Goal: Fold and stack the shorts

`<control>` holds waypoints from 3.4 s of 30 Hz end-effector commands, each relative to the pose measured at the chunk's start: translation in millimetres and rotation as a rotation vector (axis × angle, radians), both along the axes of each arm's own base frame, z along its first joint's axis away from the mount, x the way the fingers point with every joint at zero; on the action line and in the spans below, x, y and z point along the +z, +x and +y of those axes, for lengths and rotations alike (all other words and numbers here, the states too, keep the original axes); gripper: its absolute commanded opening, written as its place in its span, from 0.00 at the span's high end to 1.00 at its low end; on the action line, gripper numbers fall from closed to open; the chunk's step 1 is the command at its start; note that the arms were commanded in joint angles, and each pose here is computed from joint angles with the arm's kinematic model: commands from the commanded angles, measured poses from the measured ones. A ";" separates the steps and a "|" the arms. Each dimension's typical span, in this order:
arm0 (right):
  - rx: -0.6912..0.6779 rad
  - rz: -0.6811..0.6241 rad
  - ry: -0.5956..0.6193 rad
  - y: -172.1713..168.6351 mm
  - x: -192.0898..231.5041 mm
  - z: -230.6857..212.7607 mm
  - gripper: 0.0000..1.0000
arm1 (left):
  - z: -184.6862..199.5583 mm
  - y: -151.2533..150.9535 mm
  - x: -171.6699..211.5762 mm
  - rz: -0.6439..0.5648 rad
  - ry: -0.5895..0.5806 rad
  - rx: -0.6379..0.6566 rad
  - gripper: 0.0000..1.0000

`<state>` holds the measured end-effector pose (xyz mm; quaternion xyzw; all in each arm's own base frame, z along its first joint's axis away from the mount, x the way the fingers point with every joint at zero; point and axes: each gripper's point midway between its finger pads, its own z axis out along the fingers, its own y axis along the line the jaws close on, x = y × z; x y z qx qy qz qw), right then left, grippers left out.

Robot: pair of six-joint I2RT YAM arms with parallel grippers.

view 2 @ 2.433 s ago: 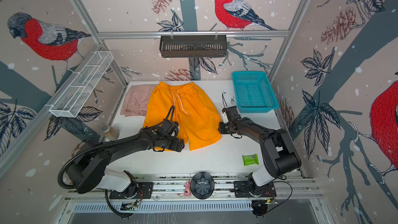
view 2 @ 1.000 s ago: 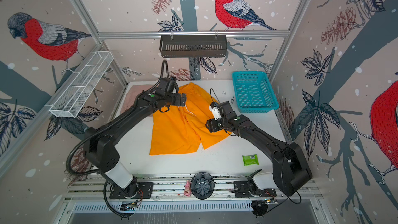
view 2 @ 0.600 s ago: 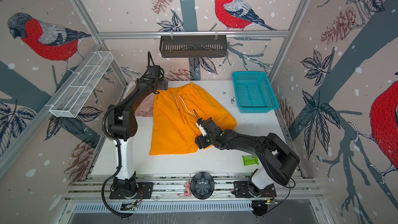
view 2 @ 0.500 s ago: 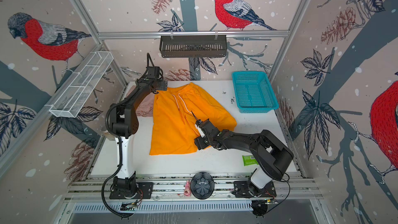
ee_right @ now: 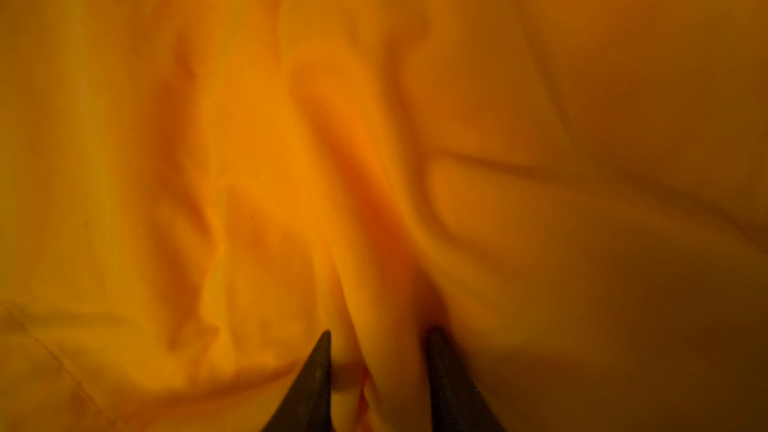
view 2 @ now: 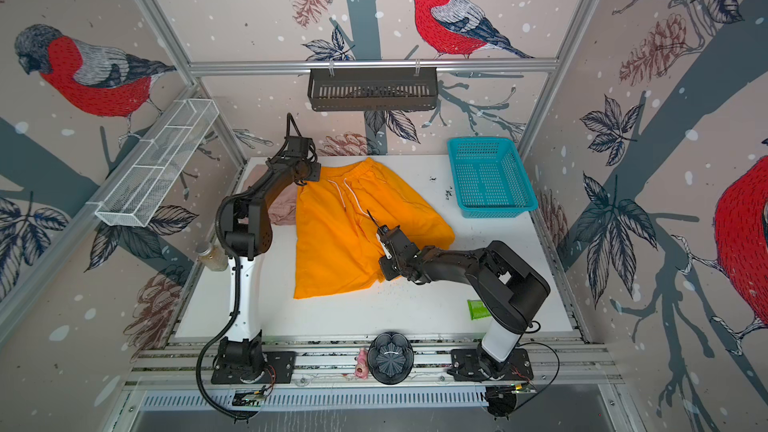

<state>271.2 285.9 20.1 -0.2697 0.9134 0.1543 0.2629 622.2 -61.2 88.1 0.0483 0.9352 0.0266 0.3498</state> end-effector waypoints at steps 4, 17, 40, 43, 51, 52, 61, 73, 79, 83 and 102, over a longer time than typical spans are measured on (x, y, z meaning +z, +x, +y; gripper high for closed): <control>-0.042 0.057 -0.061 6.3 -17.1 -28.2 0.71 | 6.6 4.6 24.1 -0.039 -0.005 0.056 0.99; -0.119 0.088 -0.118 69.3 -11.0 -68.6 0.60 | 54.8 -87.4 82.8 0.037 0.009 0.409 1.00; -0.261 0.154 0.099 6.2 29.4 -80.8 0.30 | 70.4 -156.1 84.0 -0.071 -0.186 0.419 0.13; -0.258 0.163 0.156 -5.1 23.8 -68.8 0.32 | 48.5 -131.3 91.9 -0.117 -0.240 0.283 0.12; -0.311 0.144 0.160 8.7 8.5 -67.1 0.55 | 43.0 -79.9 78.3 -0.129 -0.155 0.168 0.12; -0.308 0.143 0.156 10.1 8.5 -66.4 0.65 | 44.1 -75.0 75.5 -0.127 -0.136 0.160 0.12; -0.329 0.155 0.069 15.0 13.1 -90.0 0.97 | 23.2 -24.6 38.5 -0.062 -0.090 -0.032 0.12; -0.344 0.156 0.099 17.1 11.1 -95.8 0.97 | -15.8 -16.1 -25.0 0.123 -0.176 -0.174 0.17; -0.364 0.149 0.083 20.7 12.1 -107.5 0.97 | -12.9 -17.8 -13.3 0.110 -0.180 -0.143 0.45; -0.374 0.142 0.048 24.6 11.2 -115.0 0.97 | -5.2 -15.7 2.2 0.080 -0.155 -0.104 0.57; -0.358 0.115 0.072 44.5 18.3 -114.1 0.97 | -25.3 -20.6 0.0 0.097 -0.243 -0.186 0.49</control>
